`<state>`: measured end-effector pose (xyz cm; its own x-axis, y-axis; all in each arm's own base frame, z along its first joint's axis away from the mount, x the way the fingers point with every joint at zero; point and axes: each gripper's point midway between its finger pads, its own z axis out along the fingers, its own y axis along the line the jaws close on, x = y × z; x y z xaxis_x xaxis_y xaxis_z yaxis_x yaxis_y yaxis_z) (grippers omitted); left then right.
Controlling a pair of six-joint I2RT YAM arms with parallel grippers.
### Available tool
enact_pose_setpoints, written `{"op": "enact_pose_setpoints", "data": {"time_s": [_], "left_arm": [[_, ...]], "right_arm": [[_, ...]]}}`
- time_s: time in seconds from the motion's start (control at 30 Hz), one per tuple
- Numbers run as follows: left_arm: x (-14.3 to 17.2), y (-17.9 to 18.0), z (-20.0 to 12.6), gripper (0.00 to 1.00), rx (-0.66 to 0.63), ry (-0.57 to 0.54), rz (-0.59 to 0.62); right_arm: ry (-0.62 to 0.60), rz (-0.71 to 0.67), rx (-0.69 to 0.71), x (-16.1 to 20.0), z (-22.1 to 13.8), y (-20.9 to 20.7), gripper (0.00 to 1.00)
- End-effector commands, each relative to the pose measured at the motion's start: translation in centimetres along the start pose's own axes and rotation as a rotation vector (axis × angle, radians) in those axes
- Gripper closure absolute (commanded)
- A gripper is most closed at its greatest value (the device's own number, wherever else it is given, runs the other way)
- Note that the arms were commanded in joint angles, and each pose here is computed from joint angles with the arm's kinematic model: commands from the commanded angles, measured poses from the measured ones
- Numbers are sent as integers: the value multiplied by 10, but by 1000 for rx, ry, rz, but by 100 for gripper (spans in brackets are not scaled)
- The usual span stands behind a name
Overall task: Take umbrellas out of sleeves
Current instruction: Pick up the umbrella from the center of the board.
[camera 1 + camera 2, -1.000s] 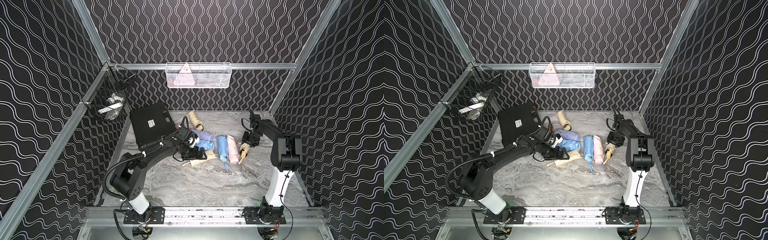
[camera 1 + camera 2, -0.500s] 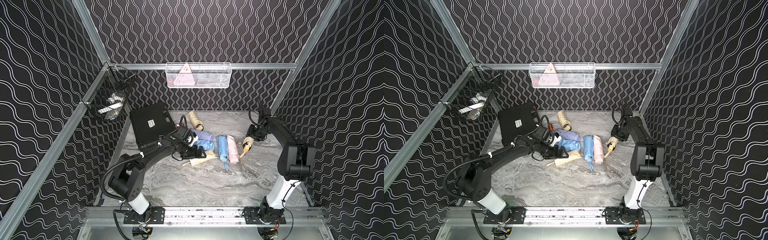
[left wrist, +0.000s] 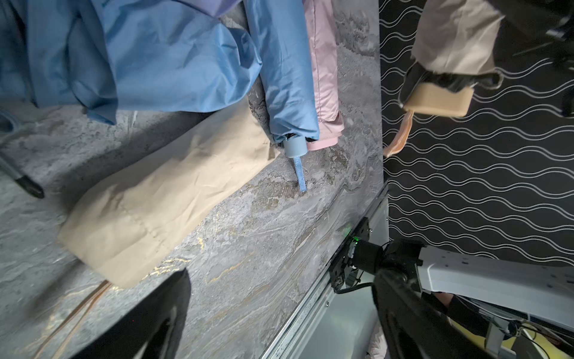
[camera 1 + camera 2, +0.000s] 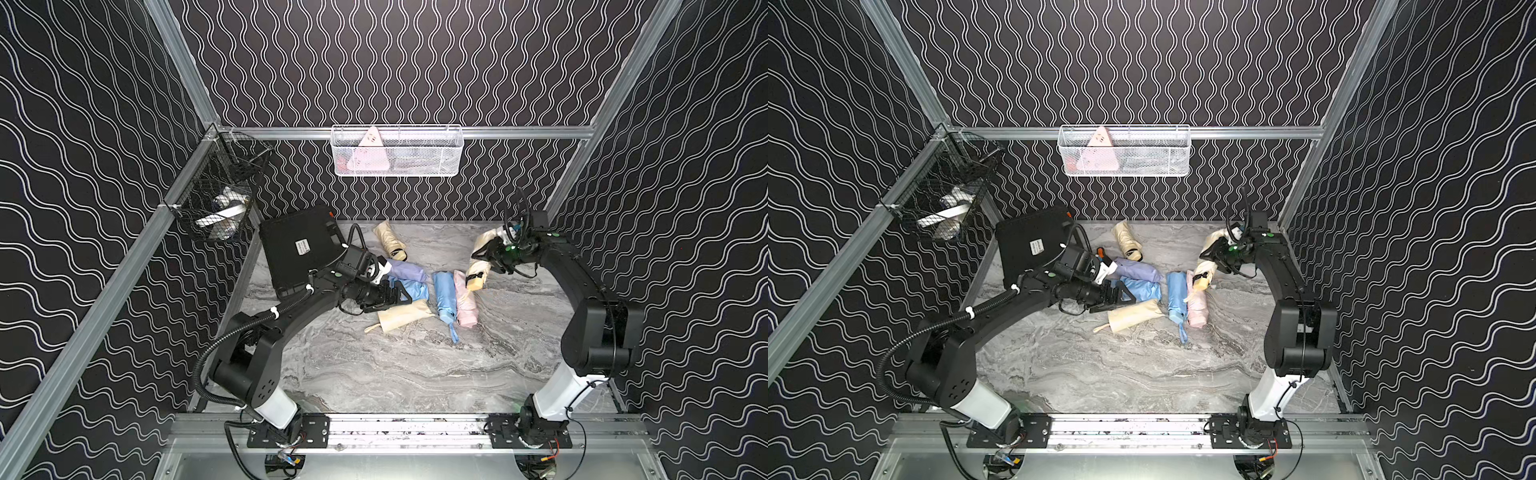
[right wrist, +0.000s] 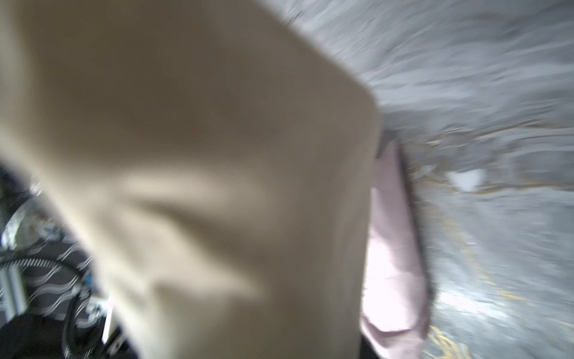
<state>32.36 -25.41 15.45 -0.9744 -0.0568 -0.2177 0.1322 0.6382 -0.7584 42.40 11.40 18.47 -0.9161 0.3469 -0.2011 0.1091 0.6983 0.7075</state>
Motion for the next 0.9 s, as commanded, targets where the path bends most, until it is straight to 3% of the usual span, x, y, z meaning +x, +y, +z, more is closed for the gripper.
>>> {"op": "enact_pose_setpoints", "data": {"time_s": [0.0,0.23,0.5,0.87], "left_arm": [[-14,-15,-5,3,124,-36,-81],[-36,-21,-18,4,245,-109,-108],[-70,-47,-34,5,519,-231,-199],[-73,-58,-27,6,548,-209,-159]], "right_arm": [[44,-97,-163,14,3,42,60],[184,-155,-247,60,19,71,60],[260,-149,-328,88,19,86,60],[399,-220,-375,131,28,121,60]]}}
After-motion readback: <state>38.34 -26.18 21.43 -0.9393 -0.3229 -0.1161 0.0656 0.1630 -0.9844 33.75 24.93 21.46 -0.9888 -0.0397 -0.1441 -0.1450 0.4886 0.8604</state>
